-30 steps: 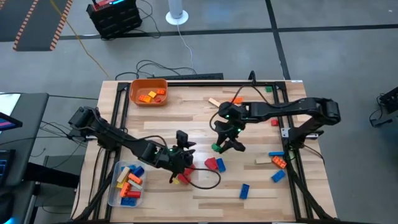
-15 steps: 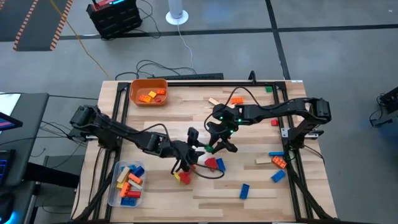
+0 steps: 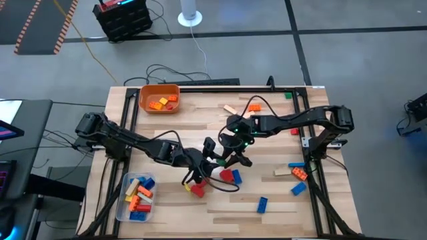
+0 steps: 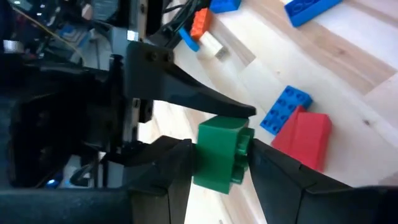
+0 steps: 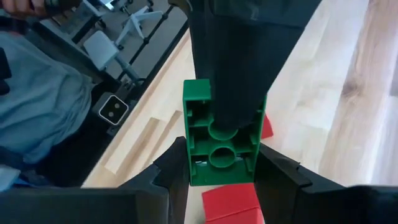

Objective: Sort blocks by size
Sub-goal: Put the small green game piece into the orange bin

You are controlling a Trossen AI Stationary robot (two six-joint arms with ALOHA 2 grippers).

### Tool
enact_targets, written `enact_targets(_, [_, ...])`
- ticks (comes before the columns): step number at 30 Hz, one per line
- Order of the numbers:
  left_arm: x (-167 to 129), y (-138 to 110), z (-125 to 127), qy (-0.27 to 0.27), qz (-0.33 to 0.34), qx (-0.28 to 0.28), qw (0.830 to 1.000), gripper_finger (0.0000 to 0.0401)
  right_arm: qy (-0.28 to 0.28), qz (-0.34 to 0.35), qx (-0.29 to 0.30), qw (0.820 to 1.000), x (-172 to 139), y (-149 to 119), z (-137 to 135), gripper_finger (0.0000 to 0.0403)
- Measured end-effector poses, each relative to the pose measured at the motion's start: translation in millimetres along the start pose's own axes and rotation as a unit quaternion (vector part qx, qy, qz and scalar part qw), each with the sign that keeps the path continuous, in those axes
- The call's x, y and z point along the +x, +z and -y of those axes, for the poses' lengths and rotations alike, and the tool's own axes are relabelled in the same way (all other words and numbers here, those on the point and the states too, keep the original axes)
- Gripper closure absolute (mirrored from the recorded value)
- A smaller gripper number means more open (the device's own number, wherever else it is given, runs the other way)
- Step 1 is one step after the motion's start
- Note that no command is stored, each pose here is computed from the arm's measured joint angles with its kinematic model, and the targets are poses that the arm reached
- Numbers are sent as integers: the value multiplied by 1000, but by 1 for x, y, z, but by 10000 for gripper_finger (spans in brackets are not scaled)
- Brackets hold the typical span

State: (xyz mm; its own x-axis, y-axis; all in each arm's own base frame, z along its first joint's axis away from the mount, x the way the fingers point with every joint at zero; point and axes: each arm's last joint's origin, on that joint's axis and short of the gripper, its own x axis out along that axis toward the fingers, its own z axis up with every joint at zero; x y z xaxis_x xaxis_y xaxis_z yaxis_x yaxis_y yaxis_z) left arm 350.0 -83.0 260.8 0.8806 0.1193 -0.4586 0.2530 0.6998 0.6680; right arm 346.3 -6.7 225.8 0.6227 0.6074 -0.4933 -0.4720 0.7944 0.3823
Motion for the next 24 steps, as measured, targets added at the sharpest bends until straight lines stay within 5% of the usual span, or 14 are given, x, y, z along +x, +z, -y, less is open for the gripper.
enact_targets(9, [-1, -2, 1, -11, -11, -4, 1000, 308, -3, 13, 12, 1000, -1, 2, 2, 218])
enact_targets(18, [3, -16, -6, -6, -58, -46, 997, 309, -36, 47, -6, 998, -16, 7, 20, 200])
enact_targets(24, [5, -38, -4, -51, -136, -50, 988, 303, -77, 64, -5, 995, -47, 8, 41, 174])
